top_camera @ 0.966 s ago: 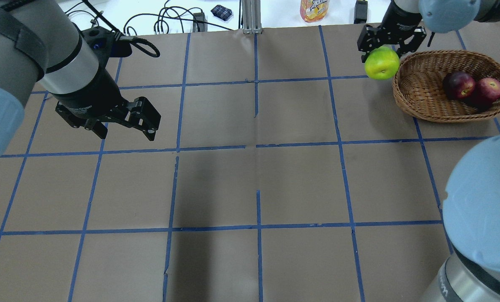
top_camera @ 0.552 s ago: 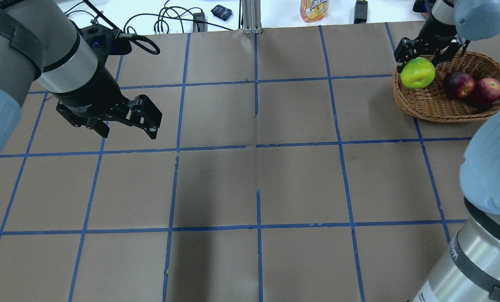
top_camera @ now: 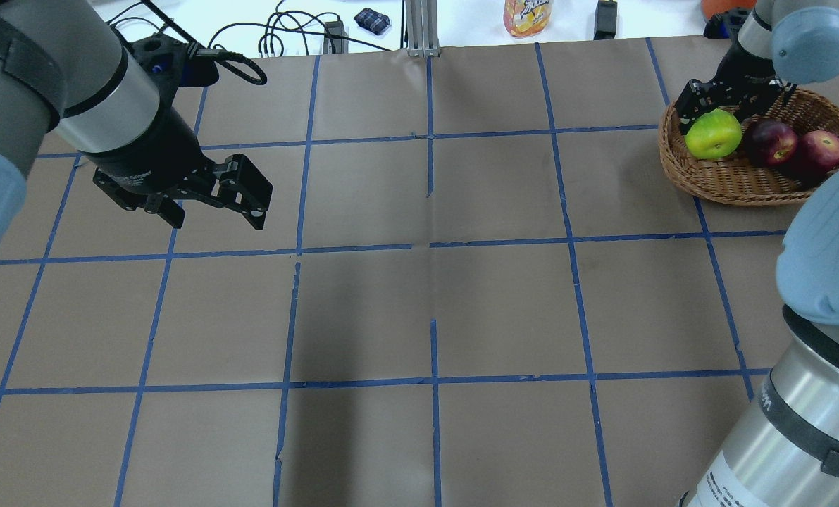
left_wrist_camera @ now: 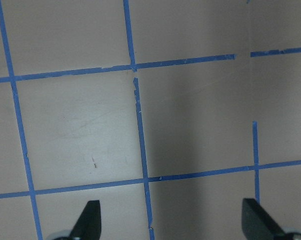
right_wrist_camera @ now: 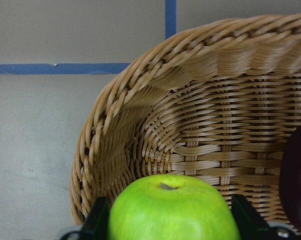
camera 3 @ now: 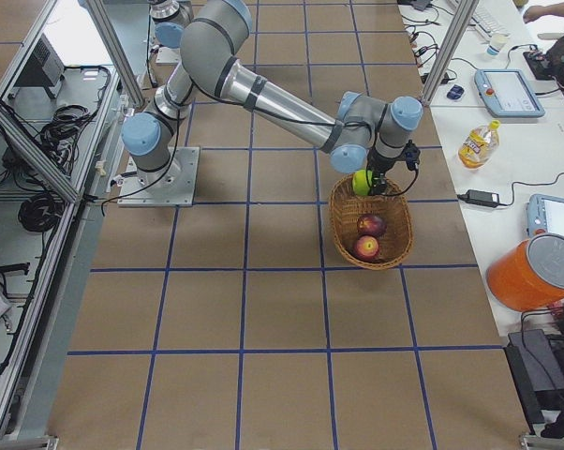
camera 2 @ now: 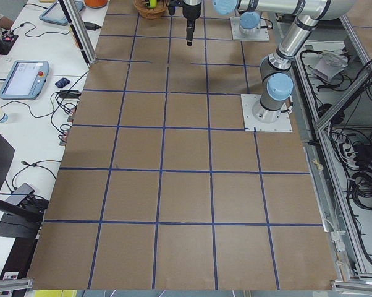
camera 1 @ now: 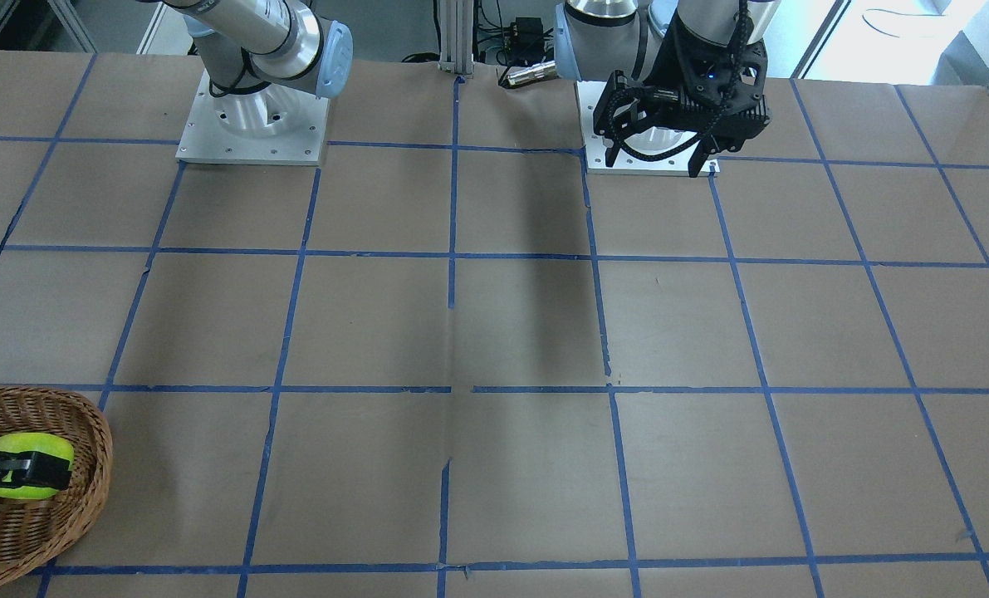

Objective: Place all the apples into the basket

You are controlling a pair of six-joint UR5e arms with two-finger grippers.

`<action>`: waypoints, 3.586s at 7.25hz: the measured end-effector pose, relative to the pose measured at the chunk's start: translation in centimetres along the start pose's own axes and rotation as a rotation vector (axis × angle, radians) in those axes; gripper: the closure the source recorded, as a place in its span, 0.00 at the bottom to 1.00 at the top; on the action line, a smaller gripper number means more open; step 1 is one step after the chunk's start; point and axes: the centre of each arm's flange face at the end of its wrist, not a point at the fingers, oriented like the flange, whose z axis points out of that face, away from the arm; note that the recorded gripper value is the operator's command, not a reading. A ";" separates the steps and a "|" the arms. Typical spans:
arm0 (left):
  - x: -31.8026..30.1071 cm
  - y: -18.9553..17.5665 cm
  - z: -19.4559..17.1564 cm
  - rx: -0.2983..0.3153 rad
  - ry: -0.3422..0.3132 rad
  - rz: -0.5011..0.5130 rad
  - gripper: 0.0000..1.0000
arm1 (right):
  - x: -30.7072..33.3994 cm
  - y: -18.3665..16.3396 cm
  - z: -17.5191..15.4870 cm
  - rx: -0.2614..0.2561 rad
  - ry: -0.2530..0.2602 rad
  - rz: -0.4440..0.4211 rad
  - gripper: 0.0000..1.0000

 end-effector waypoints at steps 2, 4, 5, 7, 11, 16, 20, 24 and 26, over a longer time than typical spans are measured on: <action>0.0 0.0 -0.1 0.003 0.000 -0.002 0.00 | 0.5 -0.1 0.2 0.007 0.004 -0.007 0.00; -0.1 0.0 0.0 0.003 0.000 -0.002 0.00 | 0.6 0.1 -0.4 -0.003 0.010 -0.003 0.00; -0.1 0.2 0.2 -0.002 -0.004 -0.002 0.00 | 0.5 0.7 -2.0 -0.019 0.019 0.002 0.00; -0.2 0.3 0.4 -0.011 -0.009 -0.002 0.00 | -1.8 4.5 -9.0 -0.057 0.008 0.044 0.00; -0.1 0.3 0.5 -0.015 -0.003 -0.005 0.00 | -13.5 14.8 -20.1 -0.104 -0.021 0.109 0.00; -1.8 -0.1 0.3 -0.011 0.002 -0.045 0.00 | -21.7 25.5 -20.5 -0.018 0.010 0.075 0.00; -3.0 -0.7 -0.3 0.006 0.045 -0.078 0.00 | -23.8 24.8 -22.6 0.009 0.014 0.058 0.00; -2.8 -0.4 -0.8 -0.015 0.054 -0.074 0.00 | -24.0 23.3 -23.6 -0.036 0.007 0.063 0.00; -2.5 -0.5 -1.0 -0.028 0.045 -0.065 0.00 | -24.1 23.4 -23.9 -0.033 0.004 0.062 0.00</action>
